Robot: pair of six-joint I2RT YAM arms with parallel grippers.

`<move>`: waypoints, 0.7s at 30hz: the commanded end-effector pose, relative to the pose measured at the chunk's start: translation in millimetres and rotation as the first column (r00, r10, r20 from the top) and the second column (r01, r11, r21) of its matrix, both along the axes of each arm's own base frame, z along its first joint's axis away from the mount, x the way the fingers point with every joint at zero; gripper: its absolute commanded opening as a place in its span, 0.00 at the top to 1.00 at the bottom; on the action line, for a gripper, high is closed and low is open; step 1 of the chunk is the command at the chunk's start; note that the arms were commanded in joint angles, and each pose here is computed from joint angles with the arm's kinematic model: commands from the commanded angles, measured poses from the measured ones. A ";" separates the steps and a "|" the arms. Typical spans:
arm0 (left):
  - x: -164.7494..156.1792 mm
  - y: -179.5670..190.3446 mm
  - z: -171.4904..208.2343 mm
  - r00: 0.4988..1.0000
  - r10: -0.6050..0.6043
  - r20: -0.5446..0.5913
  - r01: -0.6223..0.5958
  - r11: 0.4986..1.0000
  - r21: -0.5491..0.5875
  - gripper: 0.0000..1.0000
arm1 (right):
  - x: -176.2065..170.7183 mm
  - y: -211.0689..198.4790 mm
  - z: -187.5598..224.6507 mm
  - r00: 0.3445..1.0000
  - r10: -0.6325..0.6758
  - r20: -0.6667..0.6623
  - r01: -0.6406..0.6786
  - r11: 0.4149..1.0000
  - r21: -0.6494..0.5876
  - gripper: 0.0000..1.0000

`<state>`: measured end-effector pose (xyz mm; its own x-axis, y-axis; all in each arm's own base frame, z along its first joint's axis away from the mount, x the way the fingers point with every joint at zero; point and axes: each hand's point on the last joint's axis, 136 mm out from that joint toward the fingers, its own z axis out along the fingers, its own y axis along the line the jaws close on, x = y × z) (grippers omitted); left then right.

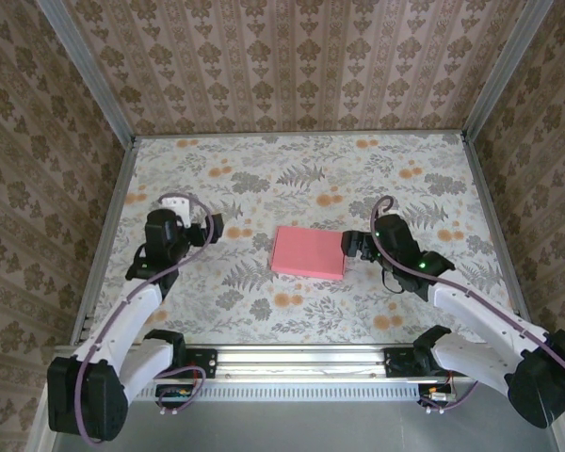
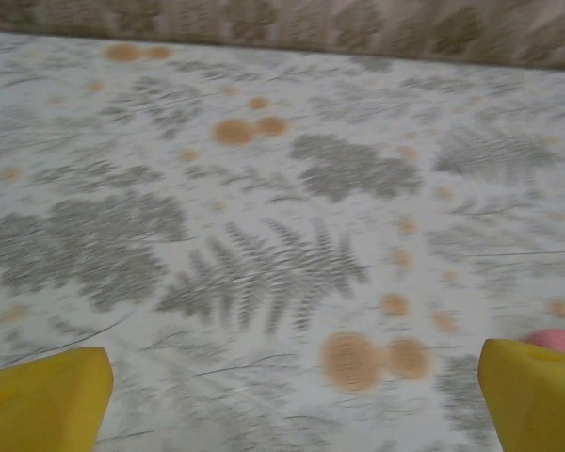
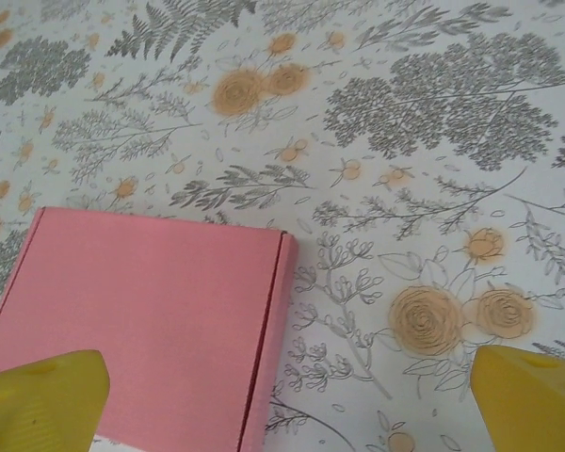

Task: Fold the paper box

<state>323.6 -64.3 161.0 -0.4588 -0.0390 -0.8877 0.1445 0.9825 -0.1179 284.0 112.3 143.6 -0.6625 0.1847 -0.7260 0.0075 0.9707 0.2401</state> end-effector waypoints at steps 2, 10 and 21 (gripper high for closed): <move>19.9 37.9 -3.1 0.990 0.106 0.090 -0.118 0.984 0.131 0.00 | -2.7 -17.6 -0.4 0.997 -0.048 0.065 0.051 0.998 -0.040 0.00; 44.5 64.3 -26.0 0.975 0.164 0.148 -0.189 0.967 0.171 0.00 | -16.4 -27.8 -3.1 0.988 -0.014 0.155 0.023 0.998 -0.059 0.00; 78.6 66.6 -56.5 0.980 0.136 0.145 -0.164 0.967 0.196 0.00 | -2.6 -72.1 -4.1 0.961 -0.200 0.193 0.223 0.969 -0.107 0.00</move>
<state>385.5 1.7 86.7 -0.4270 0.0779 -0.9009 -0.0114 0.9957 0.0915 274.3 57.7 136.2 -0.5264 0.1743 -0.8322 0.1095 0.9845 0.1369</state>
